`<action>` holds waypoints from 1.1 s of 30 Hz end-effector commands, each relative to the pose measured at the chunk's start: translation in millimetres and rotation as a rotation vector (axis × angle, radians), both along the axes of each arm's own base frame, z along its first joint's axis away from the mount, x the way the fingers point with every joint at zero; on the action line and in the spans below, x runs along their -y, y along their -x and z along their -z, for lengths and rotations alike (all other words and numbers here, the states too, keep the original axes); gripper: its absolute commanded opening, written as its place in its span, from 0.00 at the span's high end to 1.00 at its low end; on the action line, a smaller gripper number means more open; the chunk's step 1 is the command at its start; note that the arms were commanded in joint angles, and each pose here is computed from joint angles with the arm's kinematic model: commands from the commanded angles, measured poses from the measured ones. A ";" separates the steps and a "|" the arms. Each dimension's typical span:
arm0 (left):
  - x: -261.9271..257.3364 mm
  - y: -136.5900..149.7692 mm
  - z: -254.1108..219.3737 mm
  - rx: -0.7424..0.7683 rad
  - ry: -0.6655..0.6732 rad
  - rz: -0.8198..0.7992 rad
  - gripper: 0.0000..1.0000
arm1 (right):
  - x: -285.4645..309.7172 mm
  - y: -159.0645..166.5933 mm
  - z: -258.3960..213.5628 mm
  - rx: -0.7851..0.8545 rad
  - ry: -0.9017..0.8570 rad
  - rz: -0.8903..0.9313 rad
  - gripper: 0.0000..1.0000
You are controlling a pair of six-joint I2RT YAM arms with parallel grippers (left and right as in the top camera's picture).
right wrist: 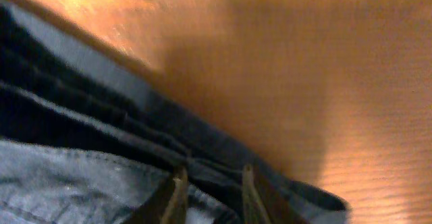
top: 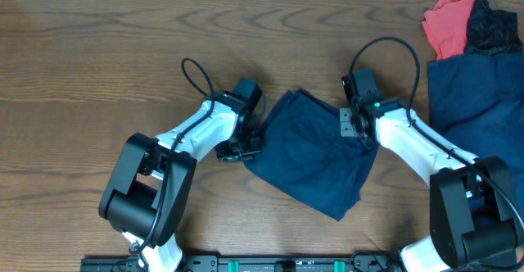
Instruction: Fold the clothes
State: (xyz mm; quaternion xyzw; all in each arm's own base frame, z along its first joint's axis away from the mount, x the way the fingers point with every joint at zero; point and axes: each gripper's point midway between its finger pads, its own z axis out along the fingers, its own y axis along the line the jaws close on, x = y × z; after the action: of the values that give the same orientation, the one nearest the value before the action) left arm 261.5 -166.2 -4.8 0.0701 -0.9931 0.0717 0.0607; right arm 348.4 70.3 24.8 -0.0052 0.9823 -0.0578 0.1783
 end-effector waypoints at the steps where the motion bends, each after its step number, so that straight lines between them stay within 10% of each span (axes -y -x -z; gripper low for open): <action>1: -8.3 22.2 3.3 -0.079 0.000 -0.039 0.88 | -1.4 -23.1 -42.6 0.065 0.020 -0.035 0.63; 6: -10.1 -6.2 -44.7 0.114 0.083 -0.033 0.84 | -4.3 -18.2 -96.8 0.091 -0.036 -0.001 0.44; 9: -5.4 -32.6 -75.4 0.295 0.150 0.041 0.02 | -12.6 -4.8 -115.6 0.087 -0.103 -0.027 0.37; 18: 23.3 -88.6 -106.2 0.596 0.270 0.200 0.02 | -6.9 32.6 -117.3 -0.023 -0.107 -0.018 0.36; 33: 83.8 -78.5 -32.3 0.411 0.603 0.338 0.02 | -4.5 40.4 -114.6 -0.055 -0.104 0.005 0.36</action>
State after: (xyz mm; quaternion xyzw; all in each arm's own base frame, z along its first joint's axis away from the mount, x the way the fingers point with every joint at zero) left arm 350.8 -237.0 31.2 -0.1079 -0.9320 0.3176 -0.1373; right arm 307.0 76.7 137.6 -0.0074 0.9887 -0.0095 0.1497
